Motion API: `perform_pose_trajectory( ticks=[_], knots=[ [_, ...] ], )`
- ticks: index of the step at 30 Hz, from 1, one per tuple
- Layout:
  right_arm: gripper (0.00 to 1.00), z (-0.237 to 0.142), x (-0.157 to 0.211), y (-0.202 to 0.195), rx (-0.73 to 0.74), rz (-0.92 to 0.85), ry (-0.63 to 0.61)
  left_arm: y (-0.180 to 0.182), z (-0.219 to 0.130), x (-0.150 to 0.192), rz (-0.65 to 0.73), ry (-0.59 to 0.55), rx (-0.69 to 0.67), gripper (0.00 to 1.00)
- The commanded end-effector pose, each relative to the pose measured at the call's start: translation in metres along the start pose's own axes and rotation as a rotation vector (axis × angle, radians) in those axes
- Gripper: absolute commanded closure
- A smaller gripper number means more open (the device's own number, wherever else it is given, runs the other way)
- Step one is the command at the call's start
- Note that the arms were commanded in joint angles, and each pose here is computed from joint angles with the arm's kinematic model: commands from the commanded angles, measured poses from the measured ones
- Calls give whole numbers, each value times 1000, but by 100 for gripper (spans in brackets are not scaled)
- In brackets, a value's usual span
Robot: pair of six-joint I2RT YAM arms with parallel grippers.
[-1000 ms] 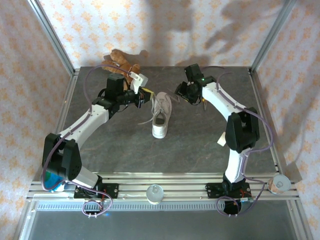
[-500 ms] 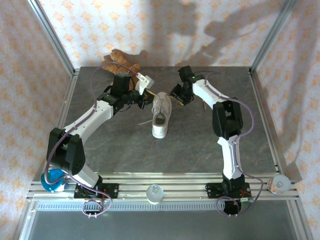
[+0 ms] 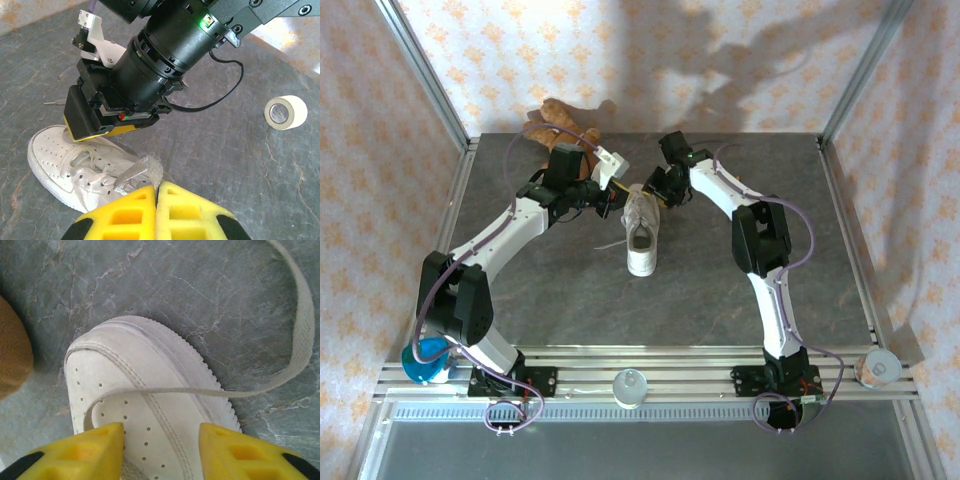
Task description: Tie the shoes
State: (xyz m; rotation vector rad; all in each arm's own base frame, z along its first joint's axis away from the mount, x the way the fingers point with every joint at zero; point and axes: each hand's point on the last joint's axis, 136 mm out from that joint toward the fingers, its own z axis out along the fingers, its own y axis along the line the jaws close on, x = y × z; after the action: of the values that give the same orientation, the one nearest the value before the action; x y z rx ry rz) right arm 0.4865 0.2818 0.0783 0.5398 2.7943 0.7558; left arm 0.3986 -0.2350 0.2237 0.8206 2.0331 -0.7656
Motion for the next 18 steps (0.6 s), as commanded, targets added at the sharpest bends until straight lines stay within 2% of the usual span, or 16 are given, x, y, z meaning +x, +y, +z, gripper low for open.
perform_pose_trajectory(
  ticks=[1, 3, 6, 11, 13, 15, 18],
  knots=[
    [73, -8, 3, 14, -33, -33, -12, -2, 1, -6, 29, 0, -1, 100],
    [86, -10, 4, 17, -47, -40, -14, -3, 1, -6, 31, 1, -2, 100],
    [100, -20, 1, 21, -55, -53, -46, -3, -1, -4, 37, 11, -8, 100],
    [100, -43, -10, 27, -52, -84, -125, -4, -5, -2, 47, 21, -17, 100],
    [94, -47, -13, 30, -54, -91, -138, -4, -4, -1, 46, 22, -17, 100],
    [76, -45, -13, 30, -50, -89, -138, -4, -4, -1, 43, 21, -15, 100],
    [61, -36, -12, 28, -50, -80, -115, -3, -3, -2, 44, 20, -16, 100]
  ],
)
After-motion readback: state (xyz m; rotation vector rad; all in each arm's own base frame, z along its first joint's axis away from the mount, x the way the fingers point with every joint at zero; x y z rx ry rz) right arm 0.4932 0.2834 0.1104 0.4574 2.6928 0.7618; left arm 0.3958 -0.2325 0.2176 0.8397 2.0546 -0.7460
